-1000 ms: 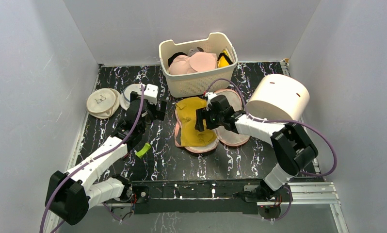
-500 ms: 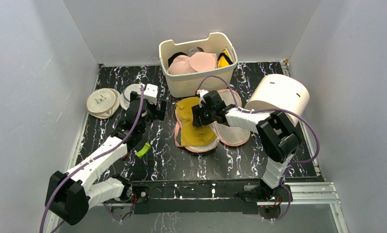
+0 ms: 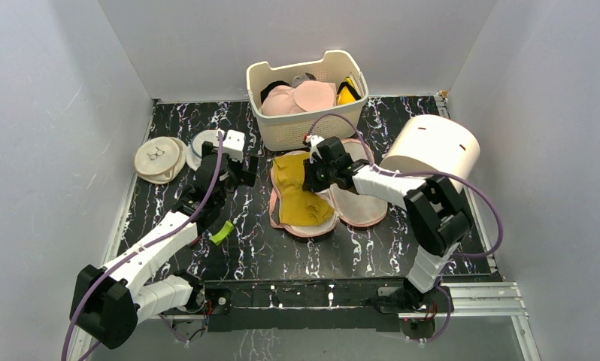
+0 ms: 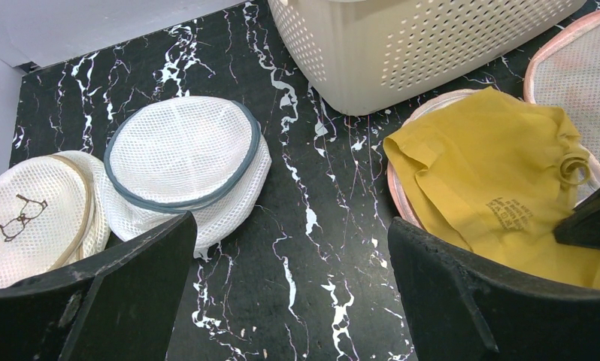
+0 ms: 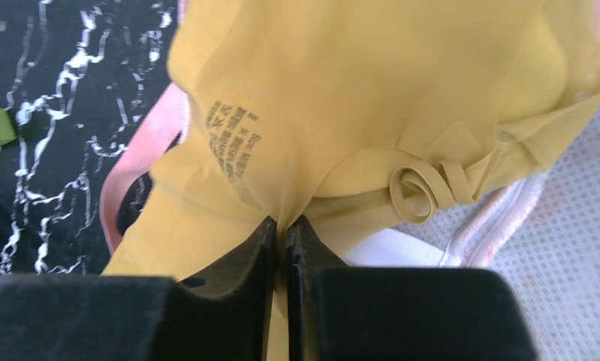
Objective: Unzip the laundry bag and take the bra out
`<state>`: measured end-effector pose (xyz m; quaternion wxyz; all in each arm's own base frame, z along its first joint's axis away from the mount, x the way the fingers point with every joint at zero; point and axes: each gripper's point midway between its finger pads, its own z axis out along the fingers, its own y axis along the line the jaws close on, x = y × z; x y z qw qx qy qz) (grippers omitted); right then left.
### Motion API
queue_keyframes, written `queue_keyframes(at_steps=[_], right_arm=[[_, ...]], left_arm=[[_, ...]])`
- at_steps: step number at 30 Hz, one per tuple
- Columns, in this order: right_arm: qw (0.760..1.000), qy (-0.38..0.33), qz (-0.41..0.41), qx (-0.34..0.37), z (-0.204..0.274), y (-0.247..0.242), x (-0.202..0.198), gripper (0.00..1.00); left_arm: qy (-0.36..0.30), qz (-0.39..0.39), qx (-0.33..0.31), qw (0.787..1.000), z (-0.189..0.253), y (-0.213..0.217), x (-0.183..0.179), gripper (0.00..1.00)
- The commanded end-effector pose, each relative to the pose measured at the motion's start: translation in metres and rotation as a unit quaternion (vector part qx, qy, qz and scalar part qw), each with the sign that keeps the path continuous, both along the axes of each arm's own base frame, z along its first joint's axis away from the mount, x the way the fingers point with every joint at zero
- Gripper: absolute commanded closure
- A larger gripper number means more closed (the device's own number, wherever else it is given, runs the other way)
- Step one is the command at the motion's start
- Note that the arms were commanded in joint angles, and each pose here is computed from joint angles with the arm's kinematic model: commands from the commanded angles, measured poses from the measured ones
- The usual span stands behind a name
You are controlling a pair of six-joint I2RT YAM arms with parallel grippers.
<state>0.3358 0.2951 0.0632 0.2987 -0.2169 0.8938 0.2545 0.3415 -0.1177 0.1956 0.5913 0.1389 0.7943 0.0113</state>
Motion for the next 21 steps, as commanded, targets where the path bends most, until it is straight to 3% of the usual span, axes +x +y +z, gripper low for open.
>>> queue_keyframes(at_steps=[1, 11, 21], right_arm=[[0.997, -0.057, 0.001, 0.050, 0.061, 0.006, 0.005, 1.00], [0.993, -0.097, -0.001, 0.072, 0.111, -0.004, -0.006, 1.00], [0.957, -0.248, -0.019, 0.147, 0.244, -0.018, -0.009, 1.00]], left_arm=[[-0.026, 0.007, -0.018, 0.999, 0.025, 0.002, 0.003, 0.02], [-0.025, 0.006, -0.020, 0.999, 0.025, 0.001, 0.003, 0.03], [-0.028, 0.008, -0.021, 0.999, 0.028, 0.002, 0.002, 0.03]])
